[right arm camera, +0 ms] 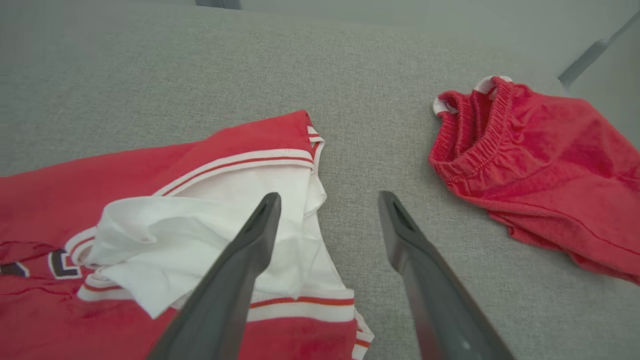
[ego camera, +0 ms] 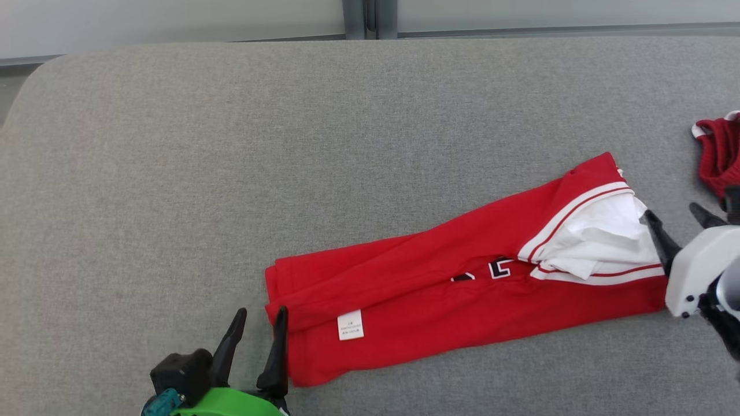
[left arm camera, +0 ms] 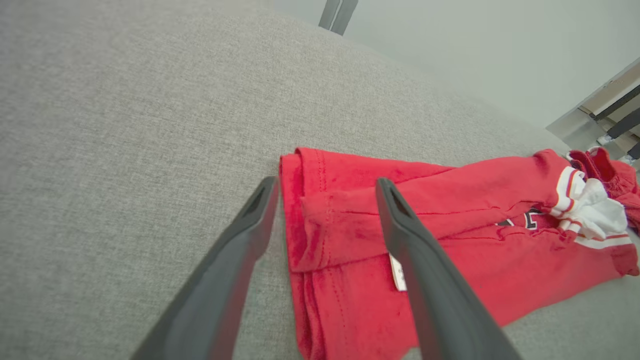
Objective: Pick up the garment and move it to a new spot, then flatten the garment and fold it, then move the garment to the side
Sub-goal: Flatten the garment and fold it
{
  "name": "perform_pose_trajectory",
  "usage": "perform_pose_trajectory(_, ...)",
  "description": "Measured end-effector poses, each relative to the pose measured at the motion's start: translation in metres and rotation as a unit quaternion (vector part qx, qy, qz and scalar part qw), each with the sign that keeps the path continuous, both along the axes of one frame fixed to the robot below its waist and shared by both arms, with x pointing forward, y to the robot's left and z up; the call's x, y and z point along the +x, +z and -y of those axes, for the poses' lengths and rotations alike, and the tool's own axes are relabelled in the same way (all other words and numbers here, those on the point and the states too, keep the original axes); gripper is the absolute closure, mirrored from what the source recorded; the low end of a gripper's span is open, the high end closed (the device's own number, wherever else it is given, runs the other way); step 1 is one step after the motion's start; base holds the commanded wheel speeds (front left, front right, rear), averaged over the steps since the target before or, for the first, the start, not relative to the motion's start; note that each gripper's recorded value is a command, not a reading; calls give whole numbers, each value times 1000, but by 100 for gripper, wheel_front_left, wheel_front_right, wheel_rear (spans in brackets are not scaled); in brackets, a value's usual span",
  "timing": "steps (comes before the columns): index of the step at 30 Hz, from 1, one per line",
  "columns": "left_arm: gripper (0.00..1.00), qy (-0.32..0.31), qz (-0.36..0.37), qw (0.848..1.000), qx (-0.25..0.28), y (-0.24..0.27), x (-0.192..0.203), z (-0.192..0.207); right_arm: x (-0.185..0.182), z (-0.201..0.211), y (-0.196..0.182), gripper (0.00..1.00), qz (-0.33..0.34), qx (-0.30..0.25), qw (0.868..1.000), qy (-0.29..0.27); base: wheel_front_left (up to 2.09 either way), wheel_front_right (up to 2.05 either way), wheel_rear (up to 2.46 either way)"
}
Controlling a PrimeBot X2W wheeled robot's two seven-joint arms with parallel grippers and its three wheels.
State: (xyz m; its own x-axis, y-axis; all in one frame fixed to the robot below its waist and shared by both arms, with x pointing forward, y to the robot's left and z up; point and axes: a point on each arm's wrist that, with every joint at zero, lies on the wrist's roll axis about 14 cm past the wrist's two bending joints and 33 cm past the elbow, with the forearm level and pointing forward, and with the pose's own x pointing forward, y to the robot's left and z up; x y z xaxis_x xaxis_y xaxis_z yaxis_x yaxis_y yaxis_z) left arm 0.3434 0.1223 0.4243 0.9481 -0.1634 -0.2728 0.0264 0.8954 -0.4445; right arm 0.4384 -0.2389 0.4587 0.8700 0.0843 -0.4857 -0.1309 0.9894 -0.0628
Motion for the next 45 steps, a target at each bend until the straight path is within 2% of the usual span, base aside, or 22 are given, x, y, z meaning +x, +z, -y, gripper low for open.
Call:
perform_pose_trajectory(3,0,5,7,1000,29,-4,-2,-1,2,-21,-19,0,-38,-4,999,20,0,0,0)
perform_pose_trajectory(6,0,6,26,999,44,1,1,0,7,-16,-37,0,-71,-35,997,21,0,0,0)
perform_pose_trajectory(10,0,27,53,996,63,9,6,-13,6,-12,-65,0,-116,-51,992,17,0,0,0)
perform_pose_trajectory(13,0,43,47,996,68,4,-2,-21,5,-14,-80,0,-141,-46,989,16,0,0,0)
perform_pose_trajectory(19,0,55,51,994,77,3,-8,-33,3,-26,-96,0,-171,2,985,15,0,0,0)
perform_pose_trajectory(20,0,57,53,994,78,4,-9,-36,5,-31,-95,42,-167,17,986,15,0,0,0)
perform_pose_trajectory(21,0,58,54,994,78,4,-10,-37,6,-35,-95,100,-164,36,986,11,0,0,0)
perform_pose_trajectory(25,0,60,51,993,86,1,-16,-43,9,-38,-91,100,-152,84,985,-3,0,0,0)
perform_pose_trajectory(27,0,62,46,993,86,-1,-22,-45,11,-27,-86,100,-144,84,986,-14,0,0,0)
perform_pose_trajectory(30,0,71,44,993,79,-1,-30,-48,18,12,-69,100,-122,72,989,-51,0,0,0)
perform_pose_trajectory(34,0,84,47,993,63,3,-38,-49,30,75,-20,100,-65,35,992,-99,0,0,0)
perform_pose_trajectory(36,0,89,47,993,58,4,-42,-49,33,88,2,100,-41,26,994,-102,0,0,0)
perform_pose_trajectory(40,0,98,50,993,49,7,-50,-49,37,68,33,100,-11,14,998,-55,0,0,0)
perform_pose_trajectory(43,0,106,55,992,44,10,-54,-49,30,16,36,100,-9,30,999,19,0,0,0)
perform_pose_trajectory(45,0,109,58,992,41,12,-54,-49,19,-36,31,100,-15,61,995,80,0,0,0)
